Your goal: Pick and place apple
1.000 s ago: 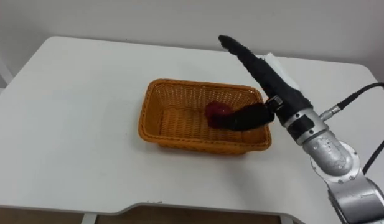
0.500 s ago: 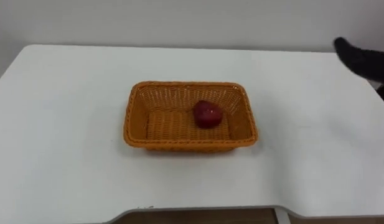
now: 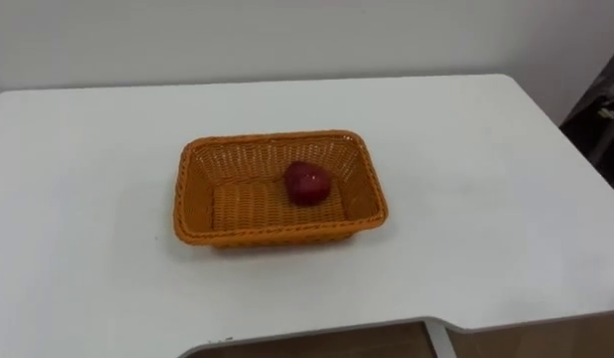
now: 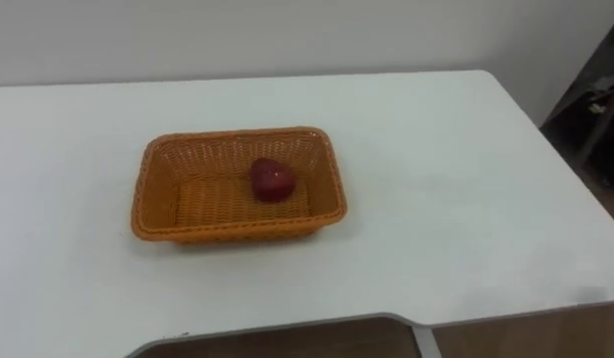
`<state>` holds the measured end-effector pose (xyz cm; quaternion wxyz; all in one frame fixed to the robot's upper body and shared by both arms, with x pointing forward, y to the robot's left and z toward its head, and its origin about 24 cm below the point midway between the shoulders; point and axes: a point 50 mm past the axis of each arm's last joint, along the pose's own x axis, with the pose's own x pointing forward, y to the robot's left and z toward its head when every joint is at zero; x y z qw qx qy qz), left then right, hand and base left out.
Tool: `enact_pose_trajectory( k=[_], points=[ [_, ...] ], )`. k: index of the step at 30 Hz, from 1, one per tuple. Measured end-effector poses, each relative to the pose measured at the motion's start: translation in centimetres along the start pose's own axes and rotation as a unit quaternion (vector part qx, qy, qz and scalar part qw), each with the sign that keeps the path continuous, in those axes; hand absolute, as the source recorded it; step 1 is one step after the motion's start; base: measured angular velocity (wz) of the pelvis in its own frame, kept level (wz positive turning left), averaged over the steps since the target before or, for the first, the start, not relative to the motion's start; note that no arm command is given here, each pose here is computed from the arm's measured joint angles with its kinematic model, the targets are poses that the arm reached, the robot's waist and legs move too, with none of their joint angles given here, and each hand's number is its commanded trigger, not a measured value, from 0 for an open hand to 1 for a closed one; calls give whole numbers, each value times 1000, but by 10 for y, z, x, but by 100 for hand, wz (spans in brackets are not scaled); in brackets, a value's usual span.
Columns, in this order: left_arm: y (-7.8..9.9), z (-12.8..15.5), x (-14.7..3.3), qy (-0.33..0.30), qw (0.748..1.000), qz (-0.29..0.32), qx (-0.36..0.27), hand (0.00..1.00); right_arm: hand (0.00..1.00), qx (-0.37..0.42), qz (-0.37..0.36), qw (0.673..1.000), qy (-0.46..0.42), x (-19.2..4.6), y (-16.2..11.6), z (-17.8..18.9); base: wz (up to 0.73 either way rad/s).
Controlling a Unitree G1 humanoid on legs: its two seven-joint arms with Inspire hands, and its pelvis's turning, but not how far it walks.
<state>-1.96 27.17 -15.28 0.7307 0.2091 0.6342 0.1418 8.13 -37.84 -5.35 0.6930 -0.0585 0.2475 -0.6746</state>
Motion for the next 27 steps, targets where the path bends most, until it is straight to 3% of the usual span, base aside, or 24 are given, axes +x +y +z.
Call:
enact_pose_trajectory(
  k=[5, 12, 18, 27],
  points=[
    [-3, 1, -1, 0, 1000, -2, -2, 0, 0, -69, -45, 985, 154, -15, -26, -76, 0],
    [-4, 5, 0, -5, 1000, -4, -4, 0, 0, -135, -6, 957, 257, -41, -43, -127, -2],
    [-10, 2, -2, 8, 1000, -18, -9, 0, 0, -185, 143, 922, 309, -60, -40, -151, 1],
    [-24, -1, -2, 28, 998, -62, 17, 0, 0, -276, 382, 830, 297, -88, -8, -160, 3]
  ],
)
